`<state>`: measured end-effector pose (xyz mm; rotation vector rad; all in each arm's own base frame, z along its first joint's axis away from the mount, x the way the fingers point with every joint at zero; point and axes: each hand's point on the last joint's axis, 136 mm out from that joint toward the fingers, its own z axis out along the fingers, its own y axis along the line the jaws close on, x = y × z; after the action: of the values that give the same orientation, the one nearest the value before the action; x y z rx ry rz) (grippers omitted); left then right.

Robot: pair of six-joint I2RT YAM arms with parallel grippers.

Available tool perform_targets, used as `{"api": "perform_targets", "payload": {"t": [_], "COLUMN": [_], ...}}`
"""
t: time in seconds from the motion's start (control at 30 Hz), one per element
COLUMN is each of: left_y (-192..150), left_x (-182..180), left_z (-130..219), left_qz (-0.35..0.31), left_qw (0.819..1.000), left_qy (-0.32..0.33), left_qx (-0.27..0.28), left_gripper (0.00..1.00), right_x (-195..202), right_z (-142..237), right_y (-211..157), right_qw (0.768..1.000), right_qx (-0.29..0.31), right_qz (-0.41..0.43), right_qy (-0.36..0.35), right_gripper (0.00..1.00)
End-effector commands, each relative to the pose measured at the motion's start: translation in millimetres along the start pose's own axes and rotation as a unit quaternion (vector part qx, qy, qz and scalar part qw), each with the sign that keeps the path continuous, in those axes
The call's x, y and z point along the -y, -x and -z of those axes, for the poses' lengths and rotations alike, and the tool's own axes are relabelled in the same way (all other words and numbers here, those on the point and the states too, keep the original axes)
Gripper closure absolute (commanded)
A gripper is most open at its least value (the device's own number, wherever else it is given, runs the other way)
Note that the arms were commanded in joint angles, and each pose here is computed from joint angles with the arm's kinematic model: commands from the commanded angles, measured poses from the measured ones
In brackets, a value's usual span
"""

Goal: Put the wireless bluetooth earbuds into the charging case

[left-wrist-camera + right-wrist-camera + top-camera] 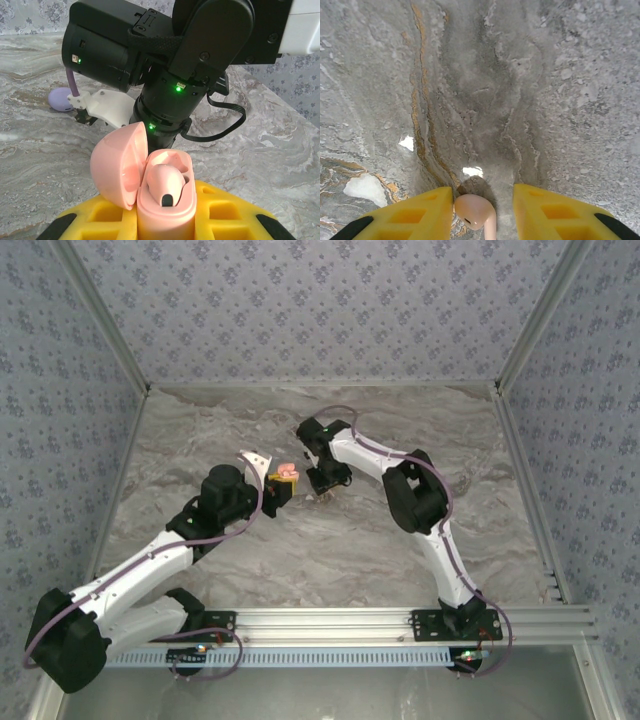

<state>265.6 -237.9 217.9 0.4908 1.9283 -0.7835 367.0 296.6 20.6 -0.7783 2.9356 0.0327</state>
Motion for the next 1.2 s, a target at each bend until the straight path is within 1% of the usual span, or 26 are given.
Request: {"api": "perform_targets", "payload": {"t": [0.0,0.1,0.3,0.67,0.9,1.0,1.17], "left_y": [10.9,10.8,10.6,9.5,8.5,7.9,1.5], "left_x": [-0.7,-0.9,-0.9,-1.1,-1.7,-2.0,-2.6], "left_z": [3.4,3.1,3.6,3.1,1.2,-0.5,-7.7], "left_qz": [-0.005,-0.005,-0.005,-0.004,-0.005,-0.004,0.001], "left_qw": [1.0,1.0,1.0,1.0,1.0,1.0,1.0], "left_qy": [0.005,0.005,0.005,0.006,0.006,0.006,0.004], "left_qx": [0.014,0.015,0.015,0.012,0.009,0.007,-0.005], "left_gripper": [1.0,1.0,1.0,1.0,1.0,1.0,1.0], "right_x": [-5.6,-7.9,-9.0,0.6,10.9,14.1,28.5], "right_z": [-19.3,-21.4,-25.5,-19.4,-10.9,-6.3,0.8], "right_y": [-19.8,-21.6,-23.5,-19.9,-15.7,-14.3,-21.5], "right_qw": [0.999,0.998,0.998,0.998,0.999,0.998,0.997], "right_qx": [-0.046,-0.051,-0.056,-0.046,-0.028,-0.016,-0.006], "right_qz": [0.002,0.005,0.004,-0.015,-0.042,-0.054,-0.075], "right_qy": [-0.016,-0.022,-0.027,-0.028,-0.015,0.006,0.026], "right_gripper": [0.61,0.63,0.69,0.72,0.74,0.75,0.75]}}
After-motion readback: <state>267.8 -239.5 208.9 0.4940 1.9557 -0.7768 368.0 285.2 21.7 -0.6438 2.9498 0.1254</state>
